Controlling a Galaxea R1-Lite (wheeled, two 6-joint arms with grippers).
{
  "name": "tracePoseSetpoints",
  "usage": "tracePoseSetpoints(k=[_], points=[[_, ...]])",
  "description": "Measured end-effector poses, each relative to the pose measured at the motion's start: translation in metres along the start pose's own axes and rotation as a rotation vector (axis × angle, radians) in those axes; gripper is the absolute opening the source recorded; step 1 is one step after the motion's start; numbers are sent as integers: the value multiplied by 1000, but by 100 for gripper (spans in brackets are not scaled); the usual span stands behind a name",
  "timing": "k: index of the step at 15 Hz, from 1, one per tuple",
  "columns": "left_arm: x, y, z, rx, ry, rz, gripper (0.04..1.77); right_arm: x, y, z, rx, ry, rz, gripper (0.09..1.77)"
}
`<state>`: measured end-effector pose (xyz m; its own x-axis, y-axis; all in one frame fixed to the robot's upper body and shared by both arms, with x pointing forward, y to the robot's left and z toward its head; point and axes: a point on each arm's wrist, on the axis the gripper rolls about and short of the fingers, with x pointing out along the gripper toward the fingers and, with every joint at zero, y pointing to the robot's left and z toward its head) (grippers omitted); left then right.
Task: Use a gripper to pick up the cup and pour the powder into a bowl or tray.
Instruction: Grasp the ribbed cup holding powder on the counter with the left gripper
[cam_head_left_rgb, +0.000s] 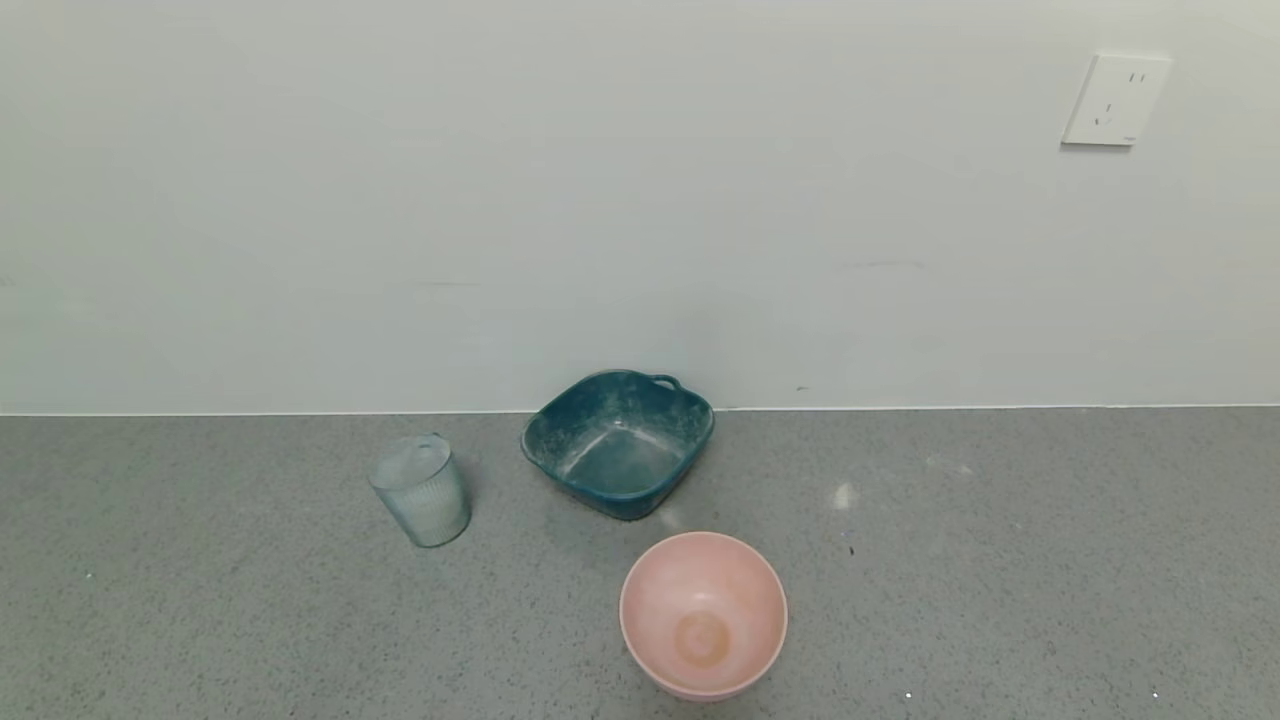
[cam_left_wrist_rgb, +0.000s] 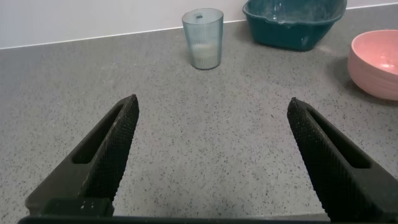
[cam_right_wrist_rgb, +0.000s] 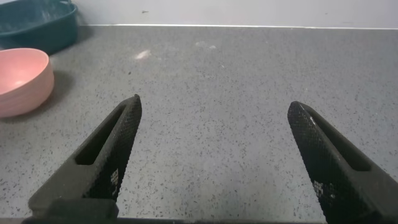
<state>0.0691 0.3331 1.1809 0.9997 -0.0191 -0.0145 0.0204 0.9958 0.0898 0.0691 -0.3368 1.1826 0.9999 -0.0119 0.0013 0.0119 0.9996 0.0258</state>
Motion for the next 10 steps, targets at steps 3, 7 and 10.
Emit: tracePoseSetpoints(k=[3,7,10], points=[[0,0,0,-1,0,0,172,0,0,0,1,0,0,171],[0,0,0,-1,-3,-1,172,0,0,0,0,0,0,171],[-1,0,2,0,-5,-3,172,0,0,0,0,0,0,171]])
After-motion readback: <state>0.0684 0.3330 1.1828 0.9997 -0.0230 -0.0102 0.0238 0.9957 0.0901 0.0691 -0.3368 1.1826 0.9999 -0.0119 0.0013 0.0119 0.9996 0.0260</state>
